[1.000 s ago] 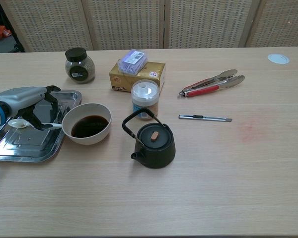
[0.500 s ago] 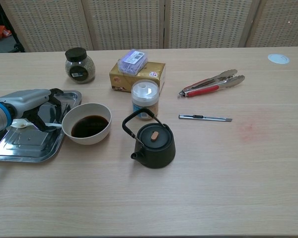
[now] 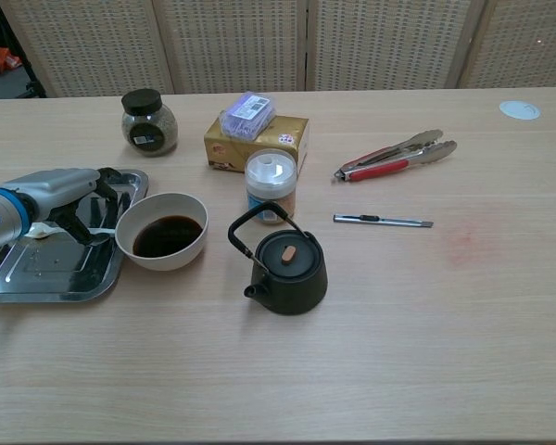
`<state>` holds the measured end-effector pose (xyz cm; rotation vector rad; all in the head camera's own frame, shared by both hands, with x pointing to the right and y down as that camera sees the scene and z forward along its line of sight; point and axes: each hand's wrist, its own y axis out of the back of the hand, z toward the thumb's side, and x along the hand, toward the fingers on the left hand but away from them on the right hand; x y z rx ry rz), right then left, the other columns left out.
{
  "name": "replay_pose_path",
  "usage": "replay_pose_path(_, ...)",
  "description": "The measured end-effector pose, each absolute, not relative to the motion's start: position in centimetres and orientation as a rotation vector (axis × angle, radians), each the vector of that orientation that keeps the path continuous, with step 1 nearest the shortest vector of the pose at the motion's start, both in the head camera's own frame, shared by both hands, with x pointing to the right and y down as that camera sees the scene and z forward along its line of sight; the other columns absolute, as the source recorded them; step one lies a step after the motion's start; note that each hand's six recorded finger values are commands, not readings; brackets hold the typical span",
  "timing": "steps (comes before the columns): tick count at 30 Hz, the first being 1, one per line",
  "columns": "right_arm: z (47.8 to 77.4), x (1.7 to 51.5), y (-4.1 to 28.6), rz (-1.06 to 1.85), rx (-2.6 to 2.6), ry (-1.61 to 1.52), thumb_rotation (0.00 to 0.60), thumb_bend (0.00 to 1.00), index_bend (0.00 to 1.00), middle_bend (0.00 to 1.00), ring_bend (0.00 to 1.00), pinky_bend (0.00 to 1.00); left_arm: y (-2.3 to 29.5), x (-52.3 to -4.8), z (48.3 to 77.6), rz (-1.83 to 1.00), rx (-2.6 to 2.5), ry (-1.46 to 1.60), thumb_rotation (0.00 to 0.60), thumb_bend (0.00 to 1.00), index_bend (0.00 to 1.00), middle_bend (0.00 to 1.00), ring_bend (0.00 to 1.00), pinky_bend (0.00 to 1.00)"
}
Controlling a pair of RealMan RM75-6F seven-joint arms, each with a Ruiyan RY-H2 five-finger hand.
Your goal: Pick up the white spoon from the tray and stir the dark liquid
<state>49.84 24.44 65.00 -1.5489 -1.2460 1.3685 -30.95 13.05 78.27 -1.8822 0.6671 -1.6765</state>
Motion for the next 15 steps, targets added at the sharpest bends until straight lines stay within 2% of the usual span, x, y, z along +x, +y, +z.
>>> replay_pose_path(15, 65.1, 49.9, 24.4, 1.372, -1.556, -1.259, 0.600, 0.00, 0.02, 0.00, 0.00, 0.00, 12.7, -31.2, 77.3, -1.670, -1.885, 0.690, 0.600, 0.37, 0.60, 0.00, 0.00, 0.00)
